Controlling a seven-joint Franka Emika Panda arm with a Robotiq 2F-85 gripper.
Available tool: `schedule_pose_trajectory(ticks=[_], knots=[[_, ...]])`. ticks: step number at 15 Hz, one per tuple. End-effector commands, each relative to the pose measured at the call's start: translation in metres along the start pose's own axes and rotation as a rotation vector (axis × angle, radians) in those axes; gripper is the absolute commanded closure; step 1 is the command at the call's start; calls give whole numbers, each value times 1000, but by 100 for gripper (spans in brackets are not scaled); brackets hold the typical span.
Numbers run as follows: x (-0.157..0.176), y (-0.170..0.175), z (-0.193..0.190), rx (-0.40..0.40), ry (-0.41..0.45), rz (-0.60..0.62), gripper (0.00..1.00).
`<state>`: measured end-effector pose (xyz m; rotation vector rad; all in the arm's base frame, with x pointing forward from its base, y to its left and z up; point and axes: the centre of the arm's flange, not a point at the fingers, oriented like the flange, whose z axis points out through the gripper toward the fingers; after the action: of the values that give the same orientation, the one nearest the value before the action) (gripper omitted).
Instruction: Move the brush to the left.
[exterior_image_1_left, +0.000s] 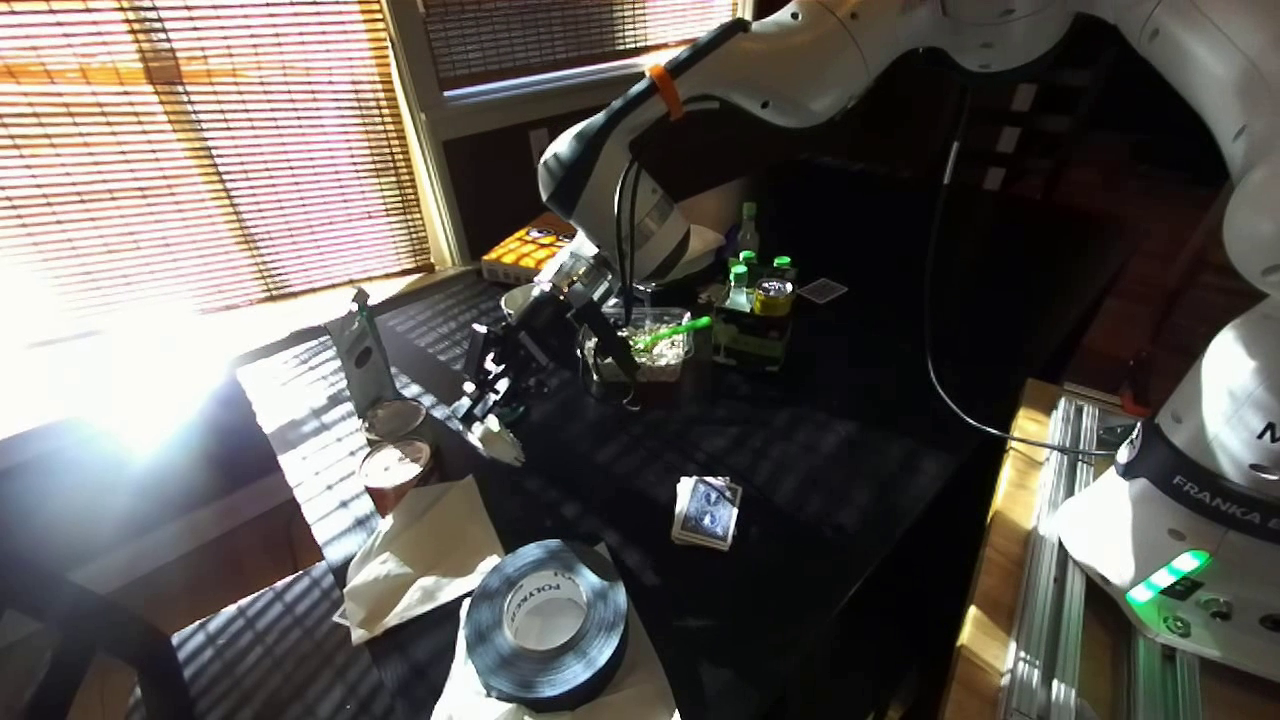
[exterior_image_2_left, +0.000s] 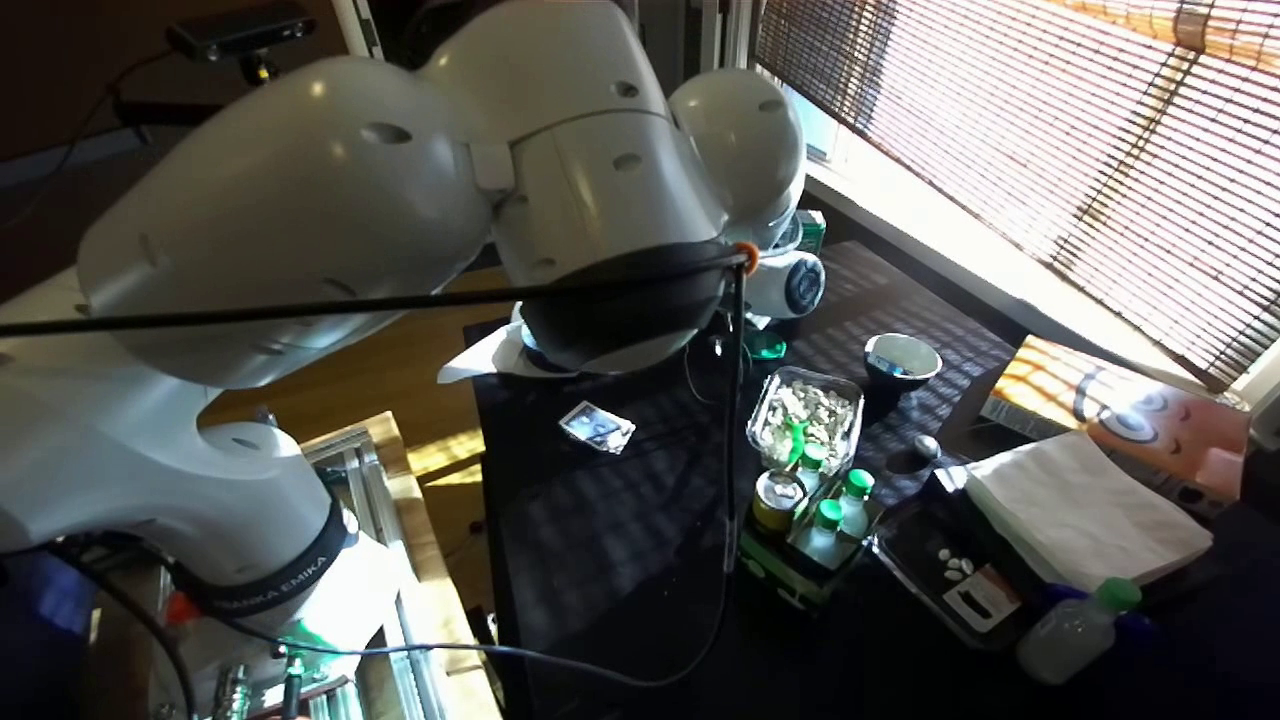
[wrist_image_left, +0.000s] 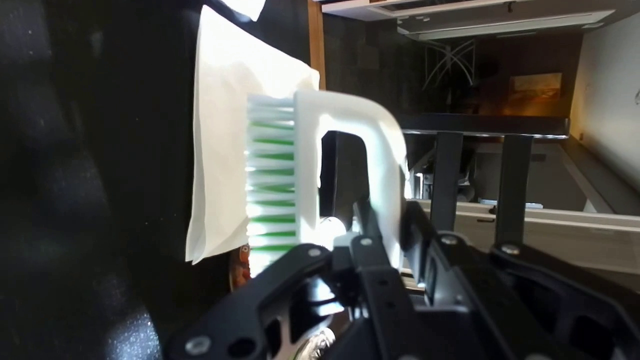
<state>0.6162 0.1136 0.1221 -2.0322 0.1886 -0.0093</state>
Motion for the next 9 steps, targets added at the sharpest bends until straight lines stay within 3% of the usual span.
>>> schedule_pose_trajectory(ticks=[1, 4, 9], knots=[[13, 2, 16, -14, 15, 28, 96], [23, 13, 32, -89, -8, 16, 96], [37, 35, 47, -143, -33, 9, 96]])
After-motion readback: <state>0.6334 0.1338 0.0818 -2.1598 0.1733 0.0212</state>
